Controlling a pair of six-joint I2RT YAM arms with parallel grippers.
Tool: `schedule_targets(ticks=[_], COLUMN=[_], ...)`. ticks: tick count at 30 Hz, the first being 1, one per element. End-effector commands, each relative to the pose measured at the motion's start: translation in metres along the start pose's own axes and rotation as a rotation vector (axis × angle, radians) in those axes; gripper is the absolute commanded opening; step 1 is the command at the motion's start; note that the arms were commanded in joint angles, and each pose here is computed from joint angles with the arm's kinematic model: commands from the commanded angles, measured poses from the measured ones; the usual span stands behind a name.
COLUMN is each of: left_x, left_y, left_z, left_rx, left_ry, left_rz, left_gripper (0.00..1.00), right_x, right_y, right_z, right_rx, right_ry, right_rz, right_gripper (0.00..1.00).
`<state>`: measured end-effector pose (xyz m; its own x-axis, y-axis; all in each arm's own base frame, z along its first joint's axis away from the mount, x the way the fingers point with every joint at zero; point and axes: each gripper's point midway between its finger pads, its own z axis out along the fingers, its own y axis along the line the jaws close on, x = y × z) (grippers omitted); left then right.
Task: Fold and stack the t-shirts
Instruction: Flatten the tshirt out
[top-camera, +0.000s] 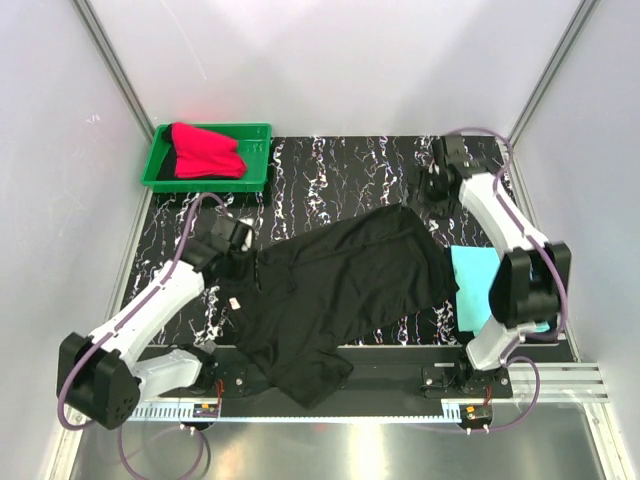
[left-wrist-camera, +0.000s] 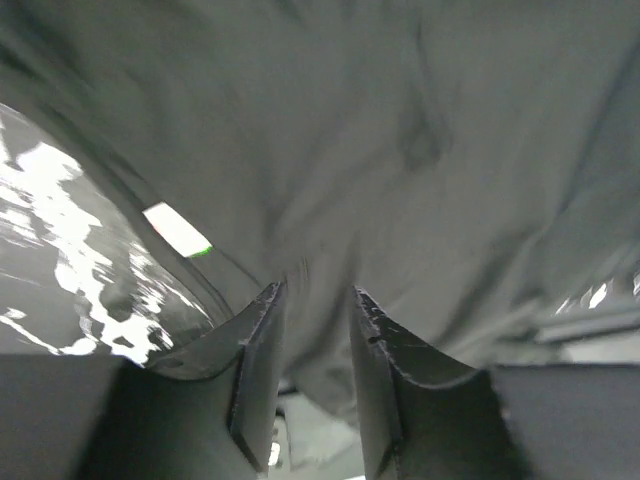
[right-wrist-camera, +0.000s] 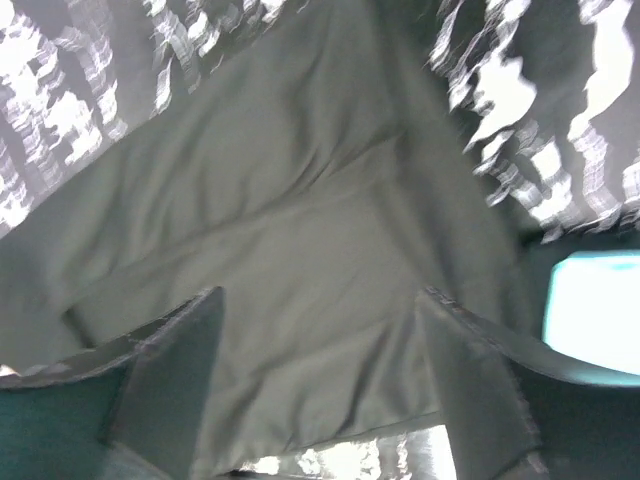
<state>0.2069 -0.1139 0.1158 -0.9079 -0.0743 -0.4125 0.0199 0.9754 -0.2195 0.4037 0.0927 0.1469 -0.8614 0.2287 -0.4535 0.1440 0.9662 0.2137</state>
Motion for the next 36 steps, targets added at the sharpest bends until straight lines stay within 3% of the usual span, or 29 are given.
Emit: schedule_targets(ticks=[1,2,5,14,21,27,36], left_x=[0.007,0.01,0.019,0.048,0.064,0.075,0.073], left_y=[-0.019,-0.024,-0.024,0.008,0.03,0.032,0.034], left_z=[0.007,0.01,0.023,0.052,0.061,0.072,0.081], left_rx=[0.056,0.077,0.057,-0.105,-0.158,-0.158,-0.165], left_ry=[0.019,0.035,0.089,0.149,0.189,0.227,0.24], left_rz=[-0.003,-0.007,-0.083,-0.244,-0.382,-0.416,-0.409], left_gripper=[0.34,0.34,0.34,0.28,0.38,0.38,0.22], right_x=[0.037,0.038,0.069,0.093,0.102,0.102,0.1], right_y=[0.025,0.027,0.032,0.031,0.028,0.028,0.029], right_z=[-0.016,-0.022,-0.017,-0.024,-0.024,-0.022,-0.02], right_rx=[-0.169,-0.196,-0.251,-0.301,-0.295,-0.296,-0.297], right_ry=[0.036,0.011,0.096,0.109,0.119,0.123,0.125], right_rz=[0.076,0.094,0.139,0.176,0.178,0.17,0.16], right_gripper=[0.81,0.79,0.74,0.73,0.74,0.75,0.75])
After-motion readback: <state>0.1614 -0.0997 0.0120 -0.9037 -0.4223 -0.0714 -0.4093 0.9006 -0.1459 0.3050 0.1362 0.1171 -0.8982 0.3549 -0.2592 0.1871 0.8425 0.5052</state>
